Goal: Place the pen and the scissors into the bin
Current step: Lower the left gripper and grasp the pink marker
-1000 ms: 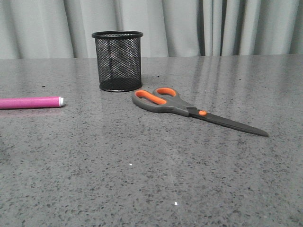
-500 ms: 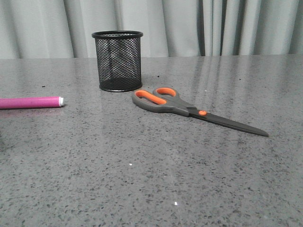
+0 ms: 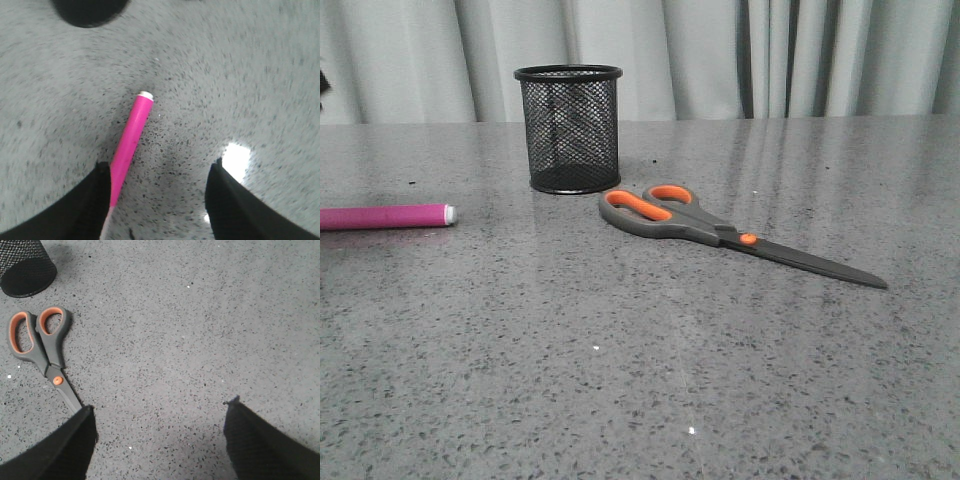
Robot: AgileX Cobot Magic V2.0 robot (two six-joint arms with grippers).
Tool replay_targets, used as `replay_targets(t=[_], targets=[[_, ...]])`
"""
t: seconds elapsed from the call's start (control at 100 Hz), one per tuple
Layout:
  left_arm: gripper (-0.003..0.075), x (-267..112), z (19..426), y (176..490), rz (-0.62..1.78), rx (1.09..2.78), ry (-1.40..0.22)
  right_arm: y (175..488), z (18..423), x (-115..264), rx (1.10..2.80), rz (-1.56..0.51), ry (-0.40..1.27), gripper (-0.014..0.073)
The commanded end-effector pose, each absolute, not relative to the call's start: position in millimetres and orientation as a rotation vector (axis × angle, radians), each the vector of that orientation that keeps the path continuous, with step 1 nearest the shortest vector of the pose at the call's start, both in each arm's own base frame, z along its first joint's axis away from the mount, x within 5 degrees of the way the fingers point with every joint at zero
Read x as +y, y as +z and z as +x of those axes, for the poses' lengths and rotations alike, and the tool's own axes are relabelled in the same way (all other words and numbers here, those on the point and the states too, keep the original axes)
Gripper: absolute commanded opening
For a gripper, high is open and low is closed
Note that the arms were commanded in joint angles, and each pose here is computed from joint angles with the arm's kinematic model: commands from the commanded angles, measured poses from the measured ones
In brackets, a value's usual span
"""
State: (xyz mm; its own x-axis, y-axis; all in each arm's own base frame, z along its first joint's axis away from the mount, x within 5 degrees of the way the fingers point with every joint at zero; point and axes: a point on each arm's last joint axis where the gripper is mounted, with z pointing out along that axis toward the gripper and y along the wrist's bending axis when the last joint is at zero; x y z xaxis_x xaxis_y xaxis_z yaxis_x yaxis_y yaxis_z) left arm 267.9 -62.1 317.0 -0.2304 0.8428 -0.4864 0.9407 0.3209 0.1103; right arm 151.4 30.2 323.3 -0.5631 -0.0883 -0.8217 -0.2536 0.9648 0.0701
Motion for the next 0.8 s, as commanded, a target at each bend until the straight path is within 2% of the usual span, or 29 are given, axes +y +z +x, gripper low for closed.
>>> replay_targets(t=[0.0, 0.11, 0.28, 0.66, 0.74, 0.79], targets=[[0.0388, -73, 279, 322, 1.699, 2.010, -0.206, 339, 155, 28, 2.080, -0.226, 0.199, 0.0486], [0.0387, -79, 297, 306, 1.783, 1.981, -0.142, 339, 155, 28, 2.081, -0.227, 0.199, 0.0486], [0.0387, -83, 317, 286, 1.826, 1.998, -0.183, 339, 155, 28, 2.082, -0.227, 0.200, 0.0486], [0.0385, -86, 332, 270, 1.854, 2.033, -0.236, 339, 155, 28, 2.082, -0.227, 0.200, 0.0486], [0.0356, -86, 332, 267, 1.869, 2.044, -0.261, 339, 155, 28, 2.082, -0.227, 0.200, 0.0486], [0.0296, -85, 331, 266, 1.877, 2.048, -0.265, 339, 155, 28, 2.082, -0.227, 0.200, 0.0486]])
